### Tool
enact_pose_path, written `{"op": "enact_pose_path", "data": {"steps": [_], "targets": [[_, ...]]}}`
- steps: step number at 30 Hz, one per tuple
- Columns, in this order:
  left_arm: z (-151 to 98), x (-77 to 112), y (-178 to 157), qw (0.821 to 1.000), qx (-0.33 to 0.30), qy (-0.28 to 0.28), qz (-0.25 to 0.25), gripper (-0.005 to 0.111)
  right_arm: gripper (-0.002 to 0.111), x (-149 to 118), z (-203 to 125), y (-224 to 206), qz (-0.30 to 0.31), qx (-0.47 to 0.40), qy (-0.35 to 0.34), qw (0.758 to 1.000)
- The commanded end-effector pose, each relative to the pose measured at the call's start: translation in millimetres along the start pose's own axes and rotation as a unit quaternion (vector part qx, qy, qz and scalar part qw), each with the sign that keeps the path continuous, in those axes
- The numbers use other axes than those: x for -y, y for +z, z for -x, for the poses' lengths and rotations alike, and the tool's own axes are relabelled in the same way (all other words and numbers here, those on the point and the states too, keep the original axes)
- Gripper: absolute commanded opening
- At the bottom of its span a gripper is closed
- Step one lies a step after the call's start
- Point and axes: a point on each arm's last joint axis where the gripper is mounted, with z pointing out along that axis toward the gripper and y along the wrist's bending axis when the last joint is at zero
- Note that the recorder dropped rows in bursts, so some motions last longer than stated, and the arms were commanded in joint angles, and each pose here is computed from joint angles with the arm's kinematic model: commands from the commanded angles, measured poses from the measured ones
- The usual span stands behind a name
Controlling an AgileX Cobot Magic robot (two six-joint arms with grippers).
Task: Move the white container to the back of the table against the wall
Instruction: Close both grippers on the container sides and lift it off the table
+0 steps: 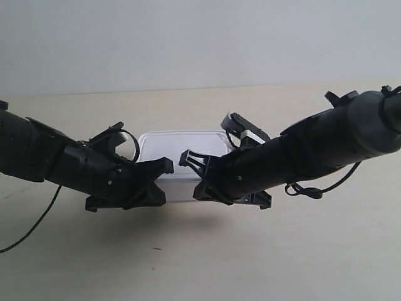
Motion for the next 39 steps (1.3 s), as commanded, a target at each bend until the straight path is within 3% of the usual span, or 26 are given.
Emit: {"op": "enact_pose_path", "data": {"steps": [1,19,39], "targets": [[8.3,2.6,6.5,1.000,0.010,0.001,0.000,0.000,0.000,1.5,13.0,4.2,-0.003,0.013,-0.010,1.000],[54.7,14.2,0.9,0.989,0.126,0.062,0.051,0.000,0.000,8.1,51.3,22.0,0.017,0.028,0.003,0.999],[74.2,2.5,35.5,0.985,0.133,0.079,0.077,0.000,0.000,9.8,87.6,50.7,0.028,0.053,-0.005,0.998]]}}
